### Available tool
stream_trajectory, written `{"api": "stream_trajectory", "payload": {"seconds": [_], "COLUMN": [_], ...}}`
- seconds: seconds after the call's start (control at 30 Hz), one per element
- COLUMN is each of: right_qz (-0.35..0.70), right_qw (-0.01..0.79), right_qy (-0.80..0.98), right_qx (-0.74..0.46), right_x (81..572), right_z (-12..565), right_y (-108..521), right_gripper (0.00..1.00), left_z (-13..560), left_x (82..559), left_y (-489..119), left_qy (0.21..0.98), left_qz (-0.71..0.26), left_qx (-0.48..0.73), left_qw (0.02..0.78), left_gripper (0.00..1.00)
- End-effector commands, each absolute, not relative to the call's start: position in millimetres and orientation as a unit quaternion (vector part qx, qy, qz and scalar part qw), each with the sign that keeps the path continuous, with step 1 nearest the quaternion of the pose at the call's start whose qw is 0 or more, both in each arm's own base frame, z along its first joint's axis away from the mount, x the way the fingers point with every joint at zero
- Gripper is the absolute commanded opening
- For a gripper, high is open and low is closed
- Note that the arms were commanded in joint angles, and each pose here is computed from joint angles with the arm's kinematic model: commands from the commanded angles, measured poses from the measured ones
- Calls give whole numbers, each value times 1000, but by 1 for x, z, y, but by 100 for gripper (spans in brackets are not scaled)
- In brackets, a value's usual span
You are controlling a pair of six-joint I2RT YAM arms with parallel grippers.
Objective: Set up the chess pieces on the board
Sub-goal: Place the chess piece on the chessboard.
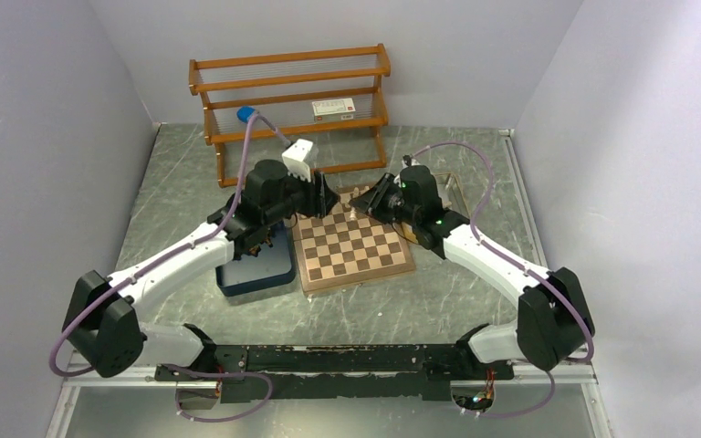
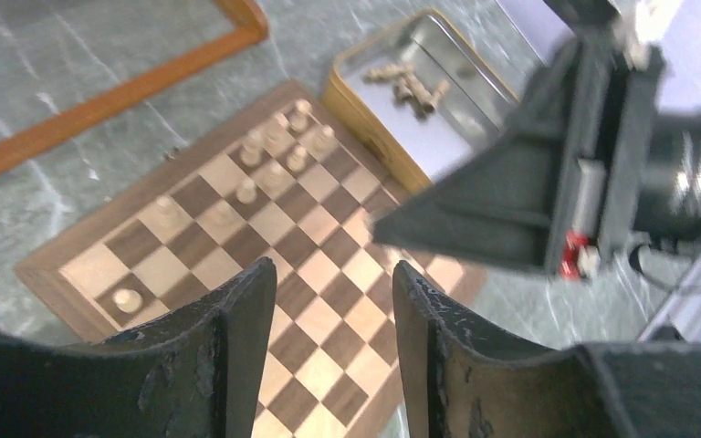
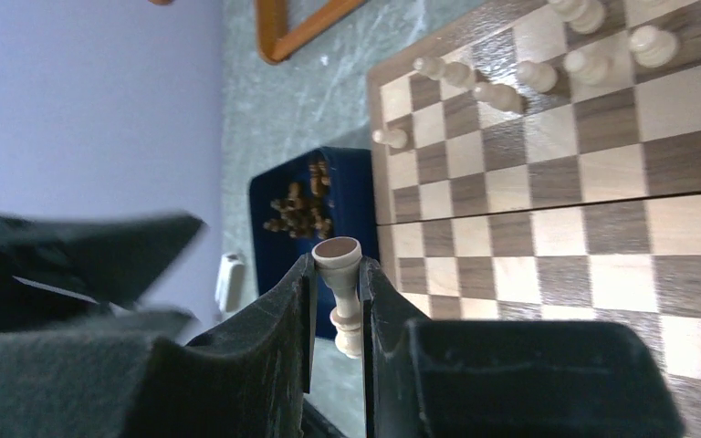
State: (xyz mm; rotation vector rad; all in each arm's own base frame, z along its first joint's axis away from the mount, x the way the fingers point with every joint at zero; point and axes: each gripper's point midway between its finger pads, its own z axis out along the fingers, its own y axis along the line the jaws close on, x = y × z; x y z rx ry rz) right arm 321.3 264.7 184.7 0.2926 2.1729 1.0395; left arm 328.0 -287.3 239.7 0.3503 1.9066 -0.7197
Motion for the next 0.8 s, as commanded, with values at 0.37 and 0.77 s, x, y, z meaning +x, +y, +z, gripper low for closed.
{"api": "stream_trajectory", "payload": {"seconds": [0.37, 0.77], "right_qz": [521, 532], "right_qw": [312, 306], "right_qy": [763, 756], "right_qx": [223, 229], "right_x": [337, 331], "right_z": [240, 241], "right_y": [287, 284], "right_gripper": [6, 6], "left_z": [245, 239], "left_x": [292, 305], "left_y": [-319, -336], "left_qy": [738, 745], "left_qz": [-386, -392], "left_qx": [198, 184], "left_qw": [517, 508], "left_gripper": [58, 47]}}
